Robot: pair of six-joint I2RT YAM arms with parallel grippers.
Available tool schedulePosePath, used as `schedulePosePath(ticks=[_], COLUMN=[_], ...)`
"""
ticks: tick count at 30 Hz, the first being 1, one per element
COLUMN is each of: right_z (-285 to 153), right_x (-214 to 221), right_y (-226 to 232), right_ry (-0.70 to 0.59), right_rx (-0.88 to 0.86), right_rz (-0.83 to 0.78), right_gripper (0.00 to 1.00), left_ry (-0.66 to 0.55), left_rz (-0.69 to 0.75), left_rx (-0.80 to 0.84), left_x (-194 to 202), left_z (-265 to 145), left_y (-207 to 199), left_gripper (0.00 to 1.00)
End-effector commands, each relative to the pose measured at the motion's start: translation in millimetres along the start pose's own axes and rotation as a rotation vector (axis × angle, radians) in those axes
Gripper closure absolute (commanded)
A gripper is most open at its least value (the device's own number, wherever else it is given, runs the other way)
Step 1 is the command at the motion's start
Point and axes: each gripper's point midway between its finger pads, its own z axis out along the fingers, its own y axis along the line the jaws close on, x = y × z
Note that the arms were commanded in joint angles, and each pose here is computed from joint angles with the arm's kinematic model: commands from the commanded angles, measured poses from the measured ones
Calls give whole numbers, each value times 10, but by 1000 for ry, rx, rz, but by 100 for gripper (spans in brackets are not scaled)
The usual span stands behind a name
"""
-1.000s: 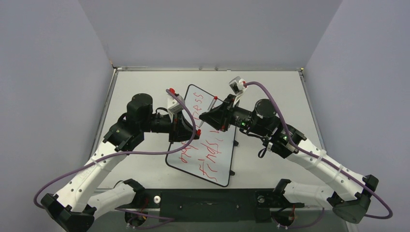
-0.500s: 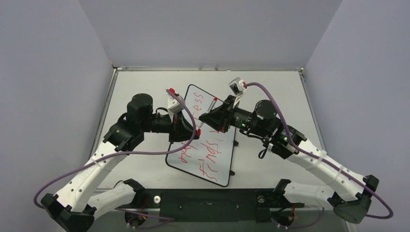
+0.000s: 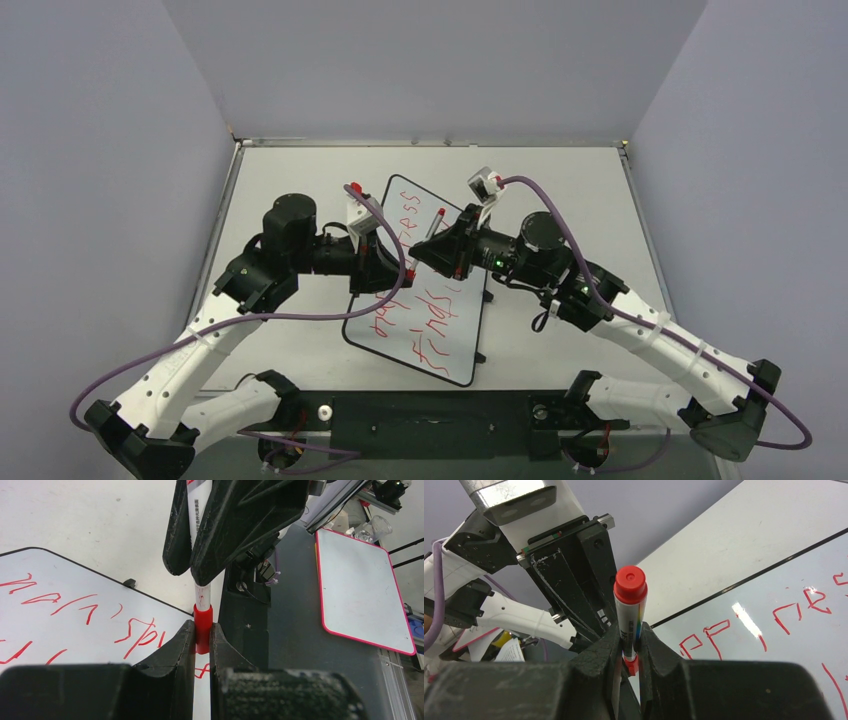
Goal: Write a sentence on the whiteboard
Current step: Close the pen cap.
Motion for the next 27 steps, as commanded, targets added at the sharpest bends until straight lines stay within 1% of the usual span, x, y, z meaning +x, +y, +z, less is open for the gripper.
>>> schedulePosePath(ticks=[1,4,11,16,20,23,27], right_z=[17,45,200,232,241,264,331], right_x=[-32,13,312,442,513,569,769], right_y=[130,147,157,196,139,101,6], right_ry=[-23,-12,73,97,93,83,113], right_rx=[-47,-57,-69,-67,-27,-2,62], right_rz=[7,17,65,65,77,98,140], right_gripper=[100,100,100,100,100,100,100], left_ry=[-19,-19,-17,-31,-78,-118,-162], left_rz=[44,48,55,60,71,70,84], left_rx=[-1,-4,-6,-33,-74,-134,-183], left_x=[-82,-83,-86,-113,-217,-295,-401], left_z=[-18,-23,-28,-45,-72,-112,-147], left_y=[-28,-25,-27,-2,27,87,136], left_gripper=[100,100,100,100,100,100,100])
